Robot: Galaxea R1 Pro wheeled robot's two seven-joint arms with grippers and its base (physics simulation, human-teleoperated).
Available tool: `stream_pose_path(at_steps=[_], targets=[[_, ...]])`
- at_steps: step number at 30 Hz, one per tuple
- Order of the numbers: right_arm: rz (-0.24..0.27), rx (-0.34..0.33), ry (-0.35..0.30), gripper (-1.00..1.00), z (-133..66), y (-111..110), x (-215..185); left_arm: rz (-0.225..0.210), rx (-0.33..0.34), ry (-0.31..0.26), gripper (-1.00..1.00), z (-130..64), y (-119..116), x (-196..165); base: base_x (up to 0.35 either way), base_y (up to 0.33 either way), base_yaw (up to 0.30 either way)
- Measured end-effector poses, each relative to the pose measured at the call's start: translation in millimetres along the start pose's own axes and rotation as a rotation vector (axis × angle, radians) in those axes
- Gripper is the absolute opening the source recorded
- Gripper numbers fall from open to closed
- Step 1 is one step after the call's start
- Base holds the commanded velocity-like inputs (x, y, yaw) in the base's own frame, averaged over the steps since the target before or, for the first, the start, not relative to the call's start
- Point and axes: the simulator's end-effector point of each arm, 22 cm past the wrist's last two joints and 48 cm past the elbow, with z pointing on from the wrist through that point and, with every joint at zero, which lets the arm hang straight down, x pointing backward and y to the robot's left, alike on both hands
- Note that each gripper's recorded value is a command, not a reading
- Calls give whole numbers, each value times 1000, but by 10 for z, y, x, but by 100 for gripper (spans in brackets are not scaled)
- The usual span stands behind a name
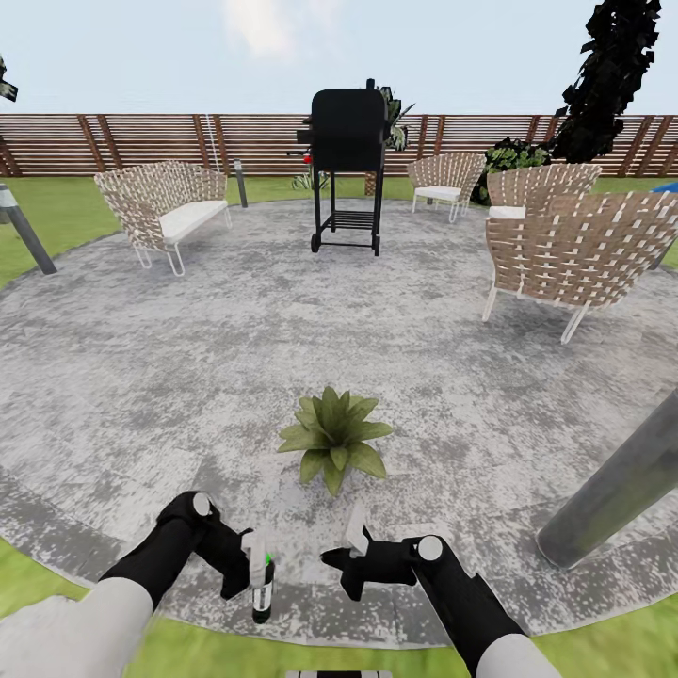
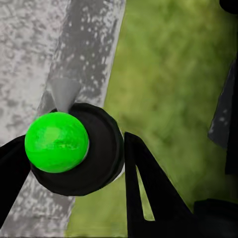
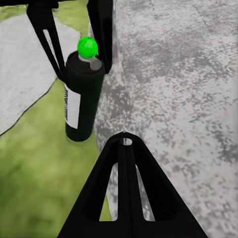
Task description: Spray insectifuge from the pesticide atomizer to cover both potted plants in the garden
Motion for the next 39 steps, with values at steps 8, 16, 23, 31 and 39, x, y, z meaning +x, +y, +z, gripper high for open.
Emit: stream_pose_path(at_steps=[8,16,23,31,39], targets=[[2,3,6,100,-20,-15,35,-20,-63,82,-100,-441,212,754,0,0,0],[33,118,64,100,-163,-306,394,-152,-202,-10,-100,-761,528,912,0,0,0],[148,559,264,100,-623,-965,1535,-298,-386,-91,-100,-967,902,1022,0,0,0],[487,1008,504,100,-1431,-771,2863,-549,-339,-75,-100,-729,809,871,0,0,0],[606,1062,502,100,-1553,-705,3016,-764,-269,-16,-100,-571,678,665,0,0,0]])
